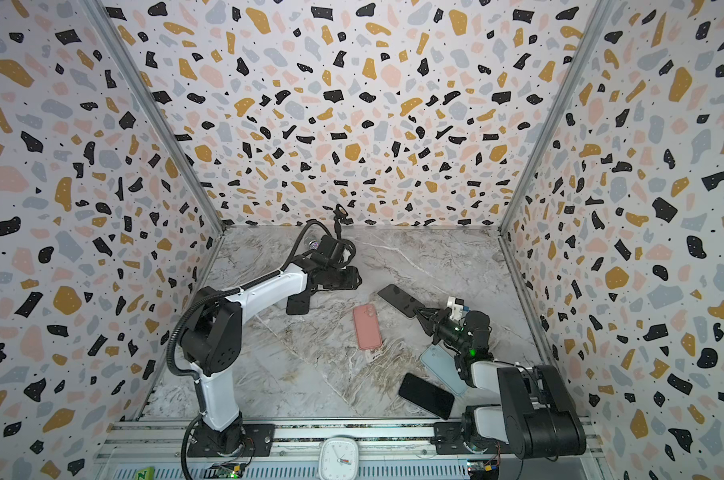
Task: Put the phone into the phone case
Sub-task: 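Grasp the pink case rim with the left gripper while the right holds the phone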
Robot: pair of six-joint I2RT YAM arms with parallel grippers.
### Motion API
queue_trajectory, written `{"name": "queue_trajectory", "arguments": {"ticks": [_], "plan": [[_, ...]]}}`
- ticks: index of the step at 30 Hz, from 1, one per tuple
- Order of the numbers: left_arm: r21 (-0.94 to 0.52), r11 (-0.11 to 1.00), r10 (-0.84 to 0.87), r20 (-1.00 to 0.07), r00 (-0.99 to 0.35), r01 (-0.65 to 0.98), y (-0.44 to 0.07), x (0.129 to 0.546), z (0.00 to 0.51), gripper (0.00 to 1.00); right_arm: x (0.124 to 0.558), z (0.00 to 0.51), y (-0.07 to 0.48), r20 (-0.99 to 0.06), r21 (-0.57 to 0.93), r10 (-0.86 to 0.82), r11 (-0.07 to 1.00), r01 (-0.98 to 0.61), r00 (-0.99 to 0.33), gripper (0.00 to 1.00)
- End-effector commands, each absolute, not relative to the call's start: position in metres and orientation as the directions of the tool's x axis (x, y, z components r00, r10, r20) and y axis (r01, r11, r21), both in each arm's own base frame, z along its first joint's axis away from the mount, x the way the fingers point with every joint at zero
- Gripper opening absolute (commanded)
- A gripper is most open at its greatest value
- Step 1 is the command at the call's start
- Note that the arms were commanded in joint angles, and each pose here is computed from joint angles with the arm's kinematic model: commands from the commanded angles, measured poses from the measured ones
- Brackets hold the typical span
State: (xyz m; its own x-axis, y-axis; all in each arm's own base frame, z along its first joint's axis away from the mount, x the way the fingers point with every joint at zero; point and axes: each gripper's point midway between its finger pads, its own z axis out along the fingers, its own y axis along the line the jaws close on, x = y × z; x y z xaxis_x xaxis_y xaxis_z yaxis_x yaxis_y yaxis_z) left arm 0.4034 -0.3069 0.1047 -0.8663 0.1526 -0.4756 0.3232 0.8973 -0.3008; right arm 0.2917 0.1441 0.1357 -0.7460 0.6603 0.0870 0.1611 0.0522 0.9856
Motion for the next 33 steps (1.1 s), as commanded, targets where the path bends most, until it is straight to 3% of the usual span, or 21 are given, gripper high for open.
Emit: {"name": "queue_trajectory", "arguments": {"ticks": [1,9,21,27,33], "plan": [[-0.132,0.874,0.383,-0.404,-0.831,0.467,-0.301,0.382,0.088,0.51,0.287,0.149,0.147,-0.002,0.993,0.621,0.094,0.071,-0.784,0.02],[-0.075,0.834,0.503,-0.306,-0.808,0.547,-0.307,0.375,0.066,0.52,0.284,0.144,0.141,-0.032,0.989,0.617,0.134,0.066,-0.786,0.02],[-0.088,0.811,0.543,-0.252,-0.801,0.578,-0.321,0.366,0.035,0.51,0.286,0.141,0.142,-0.050,0.985,0.593,0.162,0.058,-0.804,0.02],[-0.078,0.813,0.548,-0.232,-0.804,0.577,-0.318,0.361,0.024,0.46,0.287,0.140,0.147,-0.054,0.983,0.578,0.172,0.057,-0.814,0.02],[-0.059,0.816,0.549,-0.230,-0.804,0.574,-0.315,0.362,0.023,0.33,0.291,0.140,0.157,-0.061,0.981,0.550,0.189,0.052,-0.833,0.01]]}}
